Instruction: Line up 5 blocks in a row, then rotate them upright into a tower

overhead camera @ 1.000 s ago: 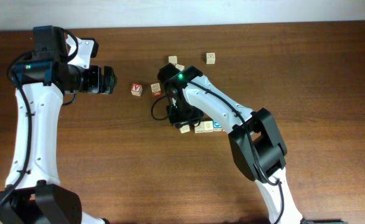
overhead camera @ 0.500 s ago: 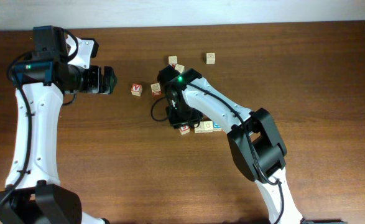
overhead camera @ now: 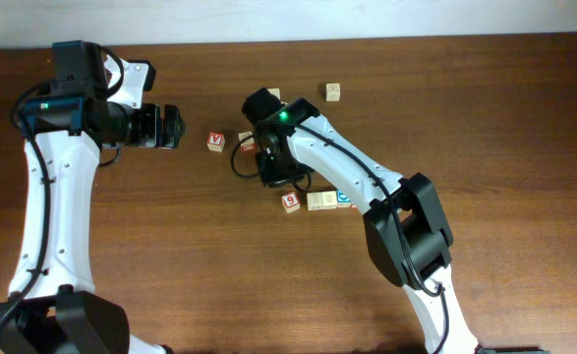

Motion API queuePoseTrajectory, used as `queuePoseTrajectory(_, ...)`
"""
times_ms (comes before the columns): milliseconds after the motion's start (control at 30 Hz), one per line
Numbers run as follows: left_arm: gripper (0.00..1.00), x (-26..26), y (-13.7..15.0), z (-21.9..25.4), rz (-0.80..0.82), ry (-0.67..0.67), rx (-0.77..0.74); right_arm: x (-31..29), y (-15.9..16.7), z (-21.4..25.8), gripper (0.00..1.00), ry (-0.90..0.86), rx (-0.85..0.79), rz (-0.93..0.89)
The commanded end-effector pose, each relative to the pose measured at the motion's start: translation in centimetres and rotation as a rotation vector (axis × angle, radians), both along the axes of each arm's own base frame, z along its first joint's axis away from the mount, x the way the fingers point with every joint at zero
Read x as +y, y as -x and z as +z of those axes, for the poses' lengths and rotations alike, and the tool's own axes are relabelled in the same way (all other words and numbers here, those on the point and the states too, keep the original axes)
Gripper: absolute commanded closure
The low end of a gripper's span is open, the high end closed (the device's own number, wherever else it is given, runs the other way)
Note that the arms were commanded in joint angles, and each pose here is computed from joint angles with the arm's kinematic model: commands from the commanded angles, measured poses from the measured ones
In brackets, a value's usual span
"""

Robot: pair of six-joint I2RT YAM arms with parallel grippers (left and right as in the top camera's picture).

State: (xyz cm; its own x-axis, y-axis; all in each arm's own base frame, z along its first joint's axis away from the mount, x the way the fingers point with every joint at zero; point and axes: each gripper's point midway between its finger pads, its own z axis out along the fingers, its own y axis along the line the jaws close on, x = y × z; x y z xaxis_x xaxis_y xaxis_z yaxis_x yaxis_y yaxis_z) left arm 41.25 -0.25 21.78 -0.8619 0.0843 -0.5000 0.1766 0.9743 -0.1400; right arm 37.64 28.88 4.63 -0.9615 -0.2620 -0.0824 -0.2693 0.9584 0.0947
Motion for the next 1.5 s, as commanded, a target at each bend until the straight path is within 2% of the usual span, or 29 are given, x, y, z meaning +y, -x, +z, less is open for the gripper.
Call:
queuePoseTrajectory(0, 0.01, -0.1, -0.4, 0.7, 0.001, 0.007, -0.018, -0.4, 1.0, -1.2, 0.83, 0.036, 0.024, 0.004)
queuePoseTrajectory(267, 0.01, -0.1, -0.4, 0.7, 0.001, 0.008, -0.018, -1.7, 2.3, -2.4, 0.83, 0.080, 0.075, -0.002)
queuePoseTrajectory(400, 0.01, -0.1, -0.4, 0.7, 0.001, 0.008, -0.018, -2.5, 1.5, -2.3, 0.82, 0.075, 0.072, -0.022)
queuePoseTrajectory(467, 0.01, -0.1, -0.4, 0.7, 0.001, 0.008, -0.018, -1.6, 0.9, -1.5, 0.82, 0.026, 0.059, 0.037)
queuePoseTrajectory(567, 0.01, -0.1, -0.4, 0.7, 0.001, 0.007, -0.018, 1.8, 1.4, 0.3, 0.81, -0.112, 0.048, 0.238)
queuePoseTrajectory(633, 0.01, -0.1, -0.4, 0.7, 0.001, 0.008, -0.018, 2.9, 2.9, 0.3, 0.81, -0.113, 0.059, 0.328)
queuePoseTrajectory(767, 0.01, -0.1, -0.4, 0.7, 0.001, 0.007, -0.018, 3.4, 5.5, -0.4, 0.81, -0.032, 0.089, 0.386)
queuePoseTrajectory(933, 0.01, -0.1, -0.4, 0.7, 0.001, 0.007, -0.018, 0.9, 7.0, -2.8, 0.81, 0.064, 0.148, 0.376)
queuePoseTrajectory(1100, 0.01, -0.1, -0.4, 0.7, 0.000, 0.007, -0.018, 0.3, 6.0, -3.3, 0.81, 0.106, 0.104, 0.370)
queuePoseTrajectory(1467, 0.01, -0.1, -0.4, 0.7, 0.001, 0.008, -0.018, -1.4, 4.2, -3.3, 0.82, 0.180, 0.050, 0.231)
